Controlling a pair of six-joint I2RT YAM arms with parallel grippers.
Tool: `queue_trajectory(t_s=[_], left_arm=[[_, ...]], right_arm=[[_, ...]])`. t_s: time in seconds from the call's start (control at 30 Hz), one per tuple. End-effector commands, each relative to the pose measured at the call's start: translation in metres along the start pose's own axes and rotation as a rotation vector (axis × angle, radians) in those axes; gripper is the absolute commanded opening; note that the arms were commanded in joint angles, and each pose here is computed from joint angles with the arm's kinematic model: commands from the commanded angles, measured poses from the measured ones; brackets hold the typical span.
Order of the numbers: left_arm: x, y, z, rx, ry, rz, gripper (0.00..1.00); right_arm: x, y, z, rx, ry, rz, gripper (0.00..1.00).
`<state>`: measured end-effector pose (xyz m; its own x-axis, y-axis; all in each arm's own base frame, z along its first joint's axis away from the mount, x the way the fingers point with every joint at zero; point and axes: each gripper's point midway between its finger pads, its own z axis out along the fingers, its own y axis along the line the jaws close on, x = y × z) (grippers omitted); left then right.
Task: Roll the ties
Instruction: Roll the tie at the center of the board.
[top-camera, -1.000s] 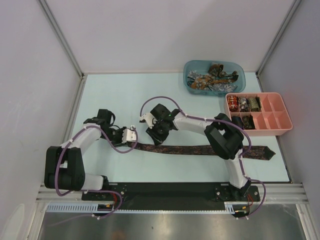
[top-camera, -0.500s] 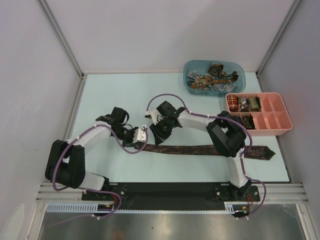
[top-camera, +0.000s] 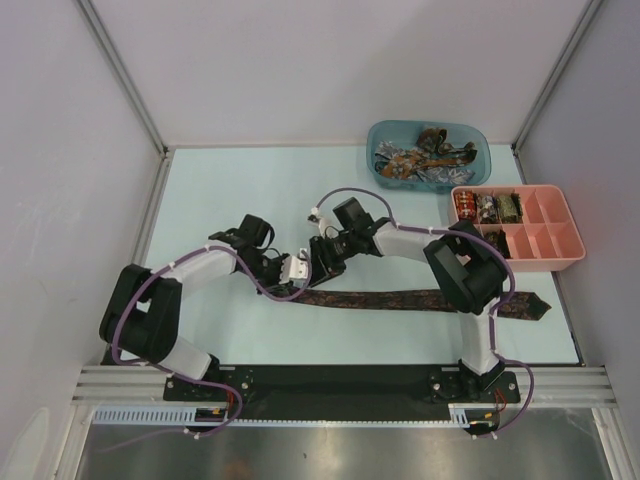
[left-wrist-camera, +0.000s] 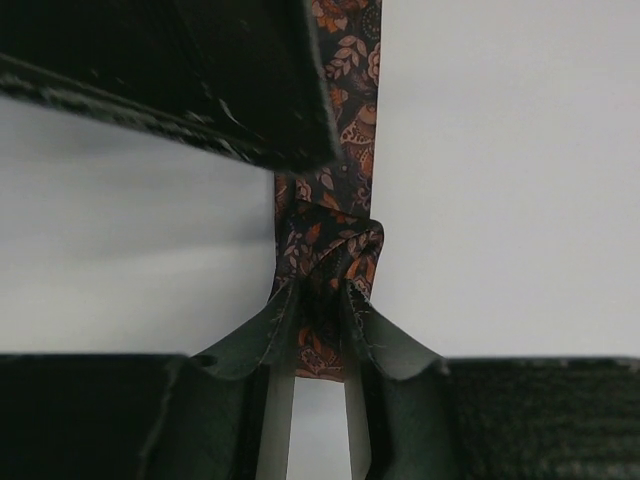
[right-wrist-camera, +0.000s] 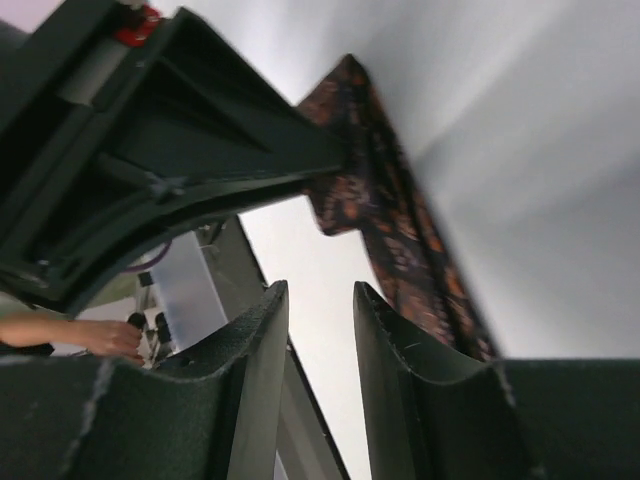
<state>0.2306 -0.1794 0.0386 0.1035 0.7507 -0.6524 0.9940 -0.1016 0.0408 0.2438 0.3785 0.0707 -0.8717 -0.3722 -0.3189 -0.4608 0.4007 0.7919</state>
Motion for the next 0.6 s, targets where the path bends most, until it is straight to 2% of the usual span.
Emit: queue_trajectory(t_s=[0.0,0.23,0.57], left_arm=[[-0.008,0.010,0.000,-0.037,-0.012,-0.015,0.26],[-0.008,0.007,0.000,-0.061,-0.027,-0.018,0.25],[-0.011,0.001,0.000,-0.083,-0.038,-0.001,0.25]], right_arm=[[-0.006,0.020,0.009,-0.102,0.007,0.053,0.37],[-0.002,0.011,0.025,-0.067,0.035,0.088,0.38],[-0.009,0.007,0.038,-0.074,0.039,0.134,0.47]])
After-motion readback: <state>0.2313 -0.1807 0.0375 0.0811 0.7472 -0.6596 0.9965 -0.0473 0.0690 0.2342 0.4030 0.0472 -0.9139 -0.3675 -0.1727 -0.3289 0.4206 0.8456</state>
